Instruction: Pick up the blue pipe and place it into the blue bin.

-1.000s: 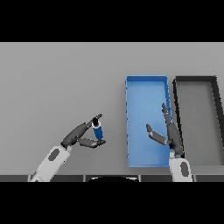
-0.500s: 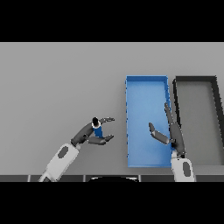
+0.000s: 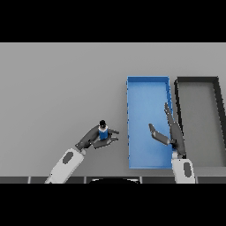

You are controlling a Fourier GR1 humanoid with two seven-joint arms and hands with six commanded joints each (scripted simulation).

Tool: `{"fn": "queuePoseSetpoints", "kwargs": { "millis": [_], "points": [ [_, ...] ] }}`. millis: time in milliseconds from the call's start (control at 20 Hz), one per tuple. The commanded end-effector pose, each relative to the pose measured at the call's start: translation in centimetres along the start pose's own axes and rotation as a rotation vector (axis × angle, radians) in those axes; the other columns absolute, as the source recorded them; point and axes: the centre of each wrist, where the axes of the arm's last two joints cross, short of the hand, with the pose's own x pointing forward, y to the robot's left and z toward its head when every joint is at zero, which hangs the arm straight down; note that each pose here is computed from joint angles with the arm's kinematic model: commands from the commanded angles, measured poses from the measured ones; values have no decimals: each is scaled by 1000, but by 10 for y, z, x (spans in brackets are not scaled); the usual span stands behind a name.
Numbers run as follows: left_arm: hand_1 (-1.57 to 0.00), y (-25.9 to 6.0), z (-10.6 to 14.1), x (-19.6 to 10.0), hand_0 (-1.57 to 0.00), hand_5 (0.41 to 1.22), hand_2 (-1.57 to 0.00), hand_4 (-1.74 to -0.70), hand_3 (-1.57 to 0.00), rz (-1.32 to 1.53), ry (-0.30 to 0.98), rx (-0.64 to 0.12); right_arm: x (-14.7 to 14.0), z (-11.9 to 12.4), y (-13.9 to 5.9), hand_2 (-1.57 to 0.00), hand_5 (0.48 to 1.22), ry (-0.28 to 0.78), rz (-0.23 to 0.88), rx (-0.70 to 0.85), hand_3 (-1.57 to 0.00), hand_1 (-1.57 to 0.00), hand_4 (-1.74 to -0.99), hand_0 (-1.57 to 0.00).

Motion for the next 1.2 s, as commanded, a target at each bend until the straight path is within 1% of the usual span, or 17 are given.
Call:
{"fn": "queuePoseSetpoints", "kwargs": {
  "millis": [0,50,100,150,200,300,350,400,450,500,600,800,900,1000,1100,1150],
  "points": [
    [-1434,-1,1,1,-1408,1169,-1453,-1492,-1448,-4,-21,5,0,0,4,1,635,2,-2,9,1,1,-1220,1],
    [-1461,0,-4,6,-1441,1179,-1476,-1484,-1472,-7,-34,8,-2,-1,3,1,631,20,1,3,1,1,-1217,1],
    [-1483,-1,-3,11,-1467,1188,-1495,-1478,-1492,-14,-61,13,-3,-3,1,1,628,21,-7,1,1,1,-1219,1],
    [-1501,4,-8,18,-1488,1194,-1510,-1474,-1508,-15,-87,23,-4,-3,1,1,630,18,-13,4,1,1,-1225,1],
    [-1515,3,-11,25,-1504,1200,-1522,-1471,-1520,-12,-122,17,-1,-1,-1,1,633,2,-10,3,1,1,-1229,1],
    [-1535,2,-17,38,-1528,1207,-1540,-1468,-1539,-14,-152,6,2,-5,0,1,638,17,11,-3,1,1,-1220,1],
    [-1542,3,-15,44,-1537,1210,-1546,-1467,-1545,-12,-171,0,1,-6,0,1,639,21,22,-6,1,1,-1213,1],
    [-1548,5,-16,48,-1544,1212,-1551,-1466,-1550,-7,-176,-12,0,-2,0,1,640,15,28,0,1,1,-1204,1],
    [-1553,2,-20,58,-1549,1214,-1555,-1466,-1554,-14,-201,-32,1,-2,0,1,642,14,36,-2,1,1,-1194,1],
    [-1556,6,-21,64,-1554,1215,-1558,-1465,-1558,-14,-226,-43,0,-4,-2,1,643,27,38,1,1,1,-1184,1],
    [-1562,3,-27,76,-1560,1217,-1563,-1466,-1563,-24,-228,-64,0,-1,-1,1,644,13,43,-3,1,1,-1170,1],
    [-1567,-3,-30,83,-1566,1220,-1568,-1467,-1568,-41,-208,-91,-1,3,-6,1,643,5,51,-12,1,1,-1151,1],
    [-1569,-4,-27,78,-1568,1220,-1569,-1466,-1569,-43,-188,-86,1,11,-3,1,643,-2,63,-36,1,1,-1141,1],
    [-1569,-3,-27,79,-1569,1220,-1570,-1466,-1570,-37,-196,-89,5,22,1,1,643,4,81,-80,1,1,-1138,1],
    [-1570,-4,-28,78,-1570,1220,-1570,-1466,-1570,-50,-181,-87,12,34,6,1,643,11,101,-132,1,1,-1188,1],
    [-1570,-8,-29,78,-1570,1220,-1570,-1466,-1570,-53,-185,-90,13,37,8,1,642,26,107,-145,1,1,-1191,1]
  ]
}}
